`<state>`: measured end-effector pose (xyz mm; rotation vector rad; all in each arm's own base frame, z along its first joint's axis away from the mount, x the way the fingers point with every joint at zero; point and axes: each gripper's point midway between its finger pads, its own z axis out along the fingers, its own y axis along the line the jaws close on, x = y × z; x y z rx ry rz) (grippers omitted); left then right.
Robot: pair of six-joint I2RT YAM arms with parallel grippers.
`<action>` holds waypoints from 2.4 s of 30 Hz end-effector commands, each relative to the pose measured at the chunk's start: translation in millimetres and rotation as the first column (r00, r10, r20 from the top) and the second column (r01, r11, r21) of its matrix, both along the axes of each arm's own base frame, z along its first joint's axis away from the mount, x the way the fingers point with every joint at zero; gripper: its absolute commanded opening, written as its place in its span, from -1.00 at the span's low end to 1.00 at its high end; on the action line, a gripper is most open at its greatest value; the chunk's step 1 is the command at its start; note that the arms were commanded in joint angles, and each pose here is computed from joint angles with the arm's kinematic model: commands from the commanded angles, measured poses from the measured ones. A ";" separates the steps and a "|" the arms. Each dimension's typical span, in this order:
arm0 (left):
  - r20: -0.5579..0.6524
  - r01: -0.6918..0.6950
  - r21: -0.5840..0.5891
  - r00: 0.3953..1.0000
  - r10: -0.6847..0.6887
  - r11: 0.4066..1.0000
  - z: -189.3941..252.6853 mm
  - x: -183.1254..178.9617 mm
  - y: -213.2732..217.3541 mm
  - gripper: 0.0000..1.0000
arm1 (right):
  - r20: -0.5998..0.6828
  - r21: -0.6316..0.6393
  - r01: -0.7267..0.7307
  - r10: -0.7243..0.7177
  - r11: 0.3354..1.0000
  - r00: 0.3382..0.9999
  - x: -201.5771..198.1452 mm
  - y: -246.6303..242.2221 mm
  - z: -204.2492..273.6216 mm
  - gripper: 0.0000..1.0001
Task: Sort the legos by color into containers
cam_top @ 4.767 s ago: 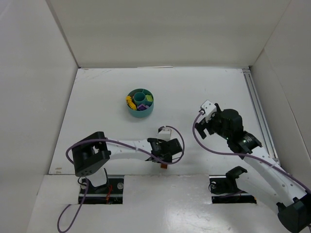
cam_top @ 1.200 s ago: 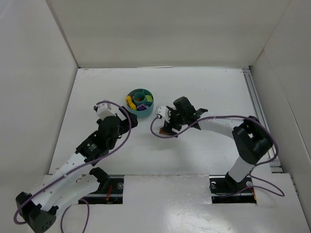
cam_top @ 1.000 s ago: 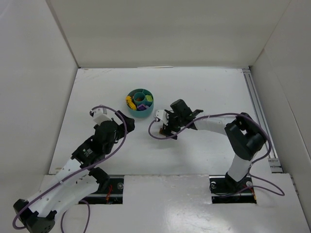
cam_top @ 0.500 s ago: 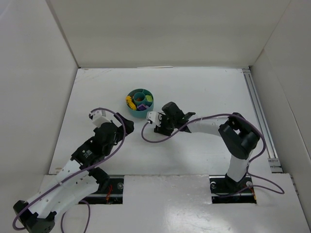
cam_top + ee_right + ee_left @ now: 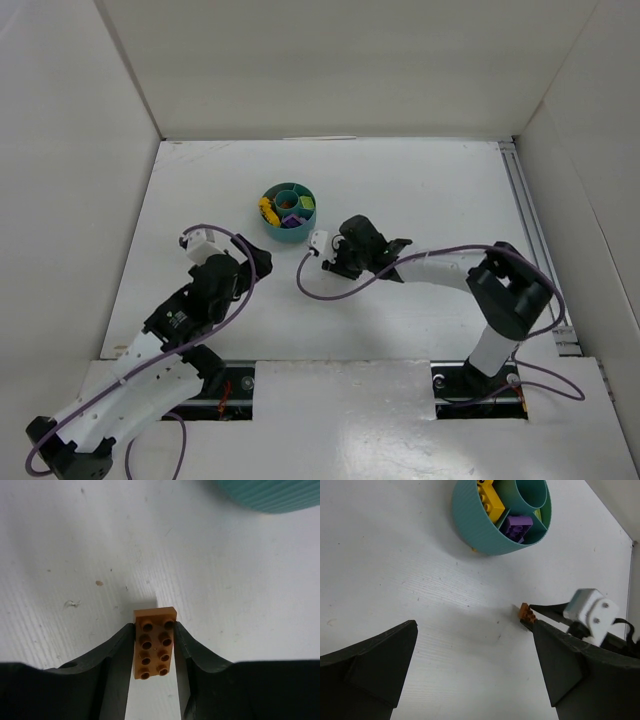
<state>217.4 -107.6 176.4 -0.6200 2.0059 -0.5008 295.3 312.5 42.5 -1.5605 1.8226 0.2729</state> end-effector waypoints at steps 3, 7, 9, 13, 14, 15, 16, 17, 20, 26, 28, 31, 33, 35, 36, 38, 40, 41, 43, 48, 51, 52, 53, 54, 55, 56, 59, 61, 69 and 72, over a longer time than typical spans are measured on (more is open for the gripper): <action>0.064 -0.031 -0.037 0.997 0.033 0.999 20.5 1.5 6.1 0.99 | 0.260 0.280 -0.083 0.007 0.956 0.966 19.7 34.5 116.3 -0.22; 0.075 -0.042 -0.050 0.996 0.046 0.998 23.7 -0.2 9.3 0.99 | 0.379 0.381 -0.178 0.023 0.907 0.925 27.6 55.6 176.1 -0.24; 0.075 -0.042 -0.050 0.996 0.046 0.998 23.7 -0.2 9.3 0.99 | 0.418 0.413 -0.222 0.033 0.883 0.908 36.0 66.6 195.6 -0.24; 0.090 -0.041 -0.063 0.995 0.047 0.997 27.9 0.3 8.9 0.99 | 0.476 0.490 -0.326 0.065 0.809 0.877 53.7 89.3 230.9 -0.24; 0.083 -0.042 -0.057 0.995 0.046 0.998 25.9 0.9 8.4 0.99 | 0.491 0.507 -0.356 0.077 0.785 0.868 54.0 96.7 238.8 -0.24; 0.083 -0.042 -0.057 0.995 0.046 0.998 25.9 0.9 8.4 0.99 | 0.493 0.508 -0.347 0.064 0.788 0.868 63.2 95.5 239.8 -0.24; 0.082 -0.042 -0.056 0.996 0.046 0.998 28.0 2.1 7.4 0.99 | 0.484 0.519 -0.351 0.071 0.779 0.872 66.5 102.3 240.8 -0.24; 0.076 -0.050 -0.045 0.996 0.053 0.998 25.8 1.5 9.9 0.99 | 0.484 0.520 -0.361 0.081 0.774 0.871 67.8 100.0 240.8 -0.24; 0.068 -0.051 -0.038 0.996 0.053 0.998 25.7 1.6 9.9 0.99 | 0.428 0.533 -0.294 0.047 0.793 0.903 70.6 83.4 223.9 -0.24; 0.067 -0.019 -0.018 0.998 0.020 1.000 24.7 3.7 4.3 0.99 | 0.243 0.442 -0.073 -0.041 0.894 0.969 91.8 18.3 159.5 0.02; 0.065 -0.006 -0.012 0.998 0.007 1.000 24.2 3.0 3.1 0.99 | 0.138 0.381 -0.039 -0.015 0.924 0.990 82.4 4.8 128.7 0.06; 0.076 0.015 -0.023 0.997 -0.014 1.000 27.5 3.6 -1.5 0.99 | 0.113 0.282 -0.055 0.024 0.958 0.993 73.9 -6.8 101.5 0.21; 0.077 0.029 -0.019 0.997 -0.028 0.999 25.4 3.7 -3.6 0.99 | 0.077 0.209 -0.071 0.056 0.975 0.995 61.3 -5.2 86.8 0.30; 0.075 0.038 -0.023 0.997 -0.036 0.999 23.3 3.8 -5.7 0.99 | 0.048 0.139 -0.056 0.049 0.989 0.998 54.4 -7.6 73.1 0.35; 0.080 0.046 -0.032 0.996 -0.043 0.998 25.0 4.0 -7.9 0.99 | 0.043 0.110 -0.078 0.073 0.991 0.996 50.7 -1.8 64.9 0.39; 0.074 0.049 -0.018 0.996 -0.048 0.999 20.7 3.6 -7.3 0.99 | 0.031 0.081 -0.073 0.071 0.994 0.997 51.0 1.2 54.6 0.45; 0.072 0.057 -0.022 0.996 -0.056 0.998 20.5 2.9 -8.8 0.99 | 0.007 0.053 -0.030 0.030 0.998 1.000 58.9 0.6 42.0 0.49; 0.072 0.058 -0.022 0.996 -0.056 0.998 20.5 2.9 -8.8 0.99 | 0.010 0.042 -0.019 0.019 0.999 1.000 63.1 0.6 38.9 0.51; 0.064 0.057 -0.016 0.996 -0.056 0.998 18.4 3.5 -9.3 0.99 | 0.009 0.045 0.011 -0.011 0.999 1.000 71.5 4.2 34.5 0.51; 0.057 0.057 -0.011 0.997 -0.057 0.998 16.3 4.1 -9.8 0.99 | 0.012 0.035 0.050 -0.051 0.998 0.999 88.2 10.6 23.1 0.51; 0.057 0.057 -0.011 0.997 -0.057 0.998 16.3 4.1 -9.8 0.99 | -0.002 0.021 0.063 -0.063 0.998 0.998 90.0 10.3 13.2 0.51; 0.057 0.061 -0.003 0.996 -0.061 0.998 16.1 4.0 -9.5 0.99 | -0.007 0.008 0.070 -0.070 0.998 0.998 90.4 8.6 7.2 0.51; 0.065 0.061 -0.008 0.996 -0.061 0.998 18.0 5.0 -10.2 0.99 | 0.007 0.020 0.070 -0.070 0.997 0.998 94.1 11.5 12.0 0.51; 0.058 0.061 -0.003 0.996 -0.061 0.998 15.9 5.6 -10.7 0.99 | -0.002 0.012 0.070 -0.070 0.997 0.998 93.5 11.0 6.1 0.49; 0.058 0.061 -0.003 0.996 -0.061 0.998 15.9 5.6 -10.7 0.99 | -0.011 0.003 0.070 -0.070 0.998 0.998 92.9 10.5 0.2 0.46; 0.058 0.061 -0.003 0.996 -0.061 0.998 15.9 5.6 -10.7 0.99 | -0.023 0.017 0.054 -0.053 0.998 0.998 90.0 13.8 0.3 0.41; 0.058 0.061 -0.003 0.996 -0.061 0.998 15.9 5.6 -10.7 0.99 | -0.053 0.030 0.041 -0.040 0.999 0.998 85.4 17.4 -4.7 0.29; 0.058 0.061 -0.003 0.996 -0.061 0.998 15.9 5.6 -10.7 0.99 | -0.052 0.046 0.031 -0.029 0.998 0.998 85.3 20.8 -2.9 0.19; 0.050 0.061 0.003 0.997 -0.061 0.998 14.0 4.6 -9.9 0.99 | -0.058 0.097 0.003 0.002 0.995 0.998 79.7 28.1 10.2 -0.36; 0.059 0.061 -0.003 0.996 -0.061 0.998 16.4 3.9 -9.4 0.99 | -0.022 0.134 0.005 -0.002 0.991 1.000 82.4 30.8 33.1 -0.40</action>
